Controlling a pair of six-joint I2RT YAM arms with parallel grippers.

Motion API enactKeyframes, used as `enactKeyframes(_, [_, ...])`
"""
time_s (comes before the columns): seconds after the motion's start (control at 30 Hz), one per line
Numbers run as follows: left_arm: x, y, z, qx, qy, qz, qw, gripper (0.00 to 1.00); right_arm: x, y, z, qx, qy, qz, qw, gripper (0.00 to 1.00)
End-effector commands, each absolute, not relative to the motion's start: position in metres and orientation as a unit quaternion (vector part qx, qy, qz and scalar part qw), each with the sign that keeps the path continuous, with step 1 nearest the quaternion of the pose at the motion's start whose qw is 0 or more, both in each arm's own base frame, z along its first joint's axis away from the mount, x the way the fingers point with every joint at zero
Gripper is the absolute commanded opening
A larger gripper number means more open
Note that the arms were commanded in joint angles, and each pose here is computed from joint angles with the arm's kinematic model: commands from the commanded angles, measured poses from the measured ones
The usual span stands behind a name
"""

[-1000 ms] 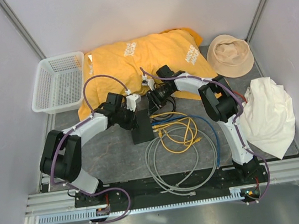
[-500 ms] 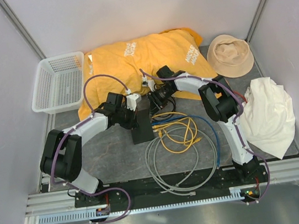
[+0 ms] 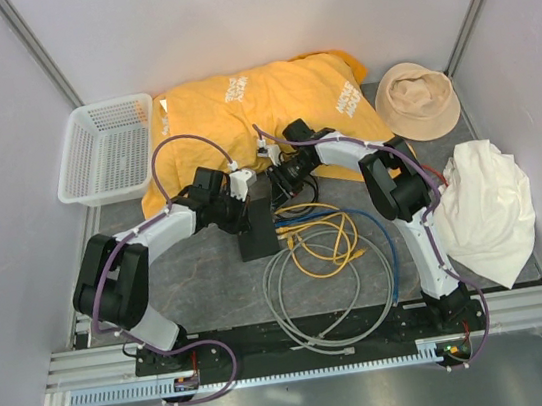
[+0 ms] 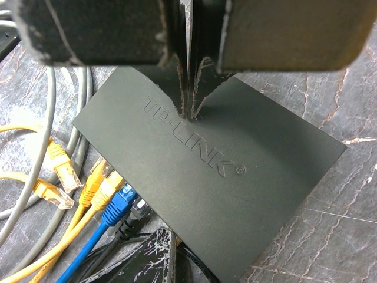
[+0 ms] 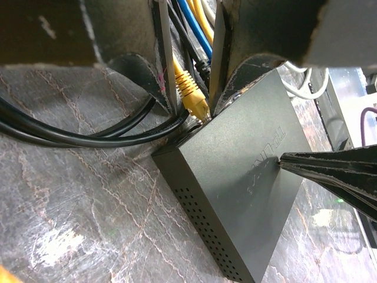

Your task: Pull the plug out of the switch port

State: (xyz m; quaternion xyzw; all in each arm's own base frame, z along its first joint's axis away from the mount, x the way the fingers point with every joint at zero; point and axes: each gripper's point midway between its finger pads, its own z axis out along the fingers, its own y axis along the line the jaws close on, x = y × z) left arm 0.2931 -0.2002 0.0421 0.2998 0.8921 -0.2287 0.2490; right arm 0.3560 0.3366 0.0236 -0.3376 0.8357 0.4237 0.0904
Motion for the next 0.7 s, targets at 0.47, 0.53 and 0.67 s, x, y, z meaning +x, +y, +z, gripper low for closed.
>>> enactKeyframes(0.47, [0.294,-0.198,0.032,0.308,0.896,-0.211,0.241,0.01,0.356,0.332,-0.014,-0.355,0.868,0.337,0.087,0.24])
enactKeyframes(0.53, [0.294,-0.198,0.032,0.309,0.896,-0.21,0.24,0.02,0.357,0.331,-0.015,-0.357,0.87,0.33,0.089,0.22])
enactKeyframes(0.67, [0.294,-0.199,0.032,0.31,0.895,-0.211,0.24,0.02,0.356,0.331,-0.017,-0.36,0.87,0.325,0.088,0.17])
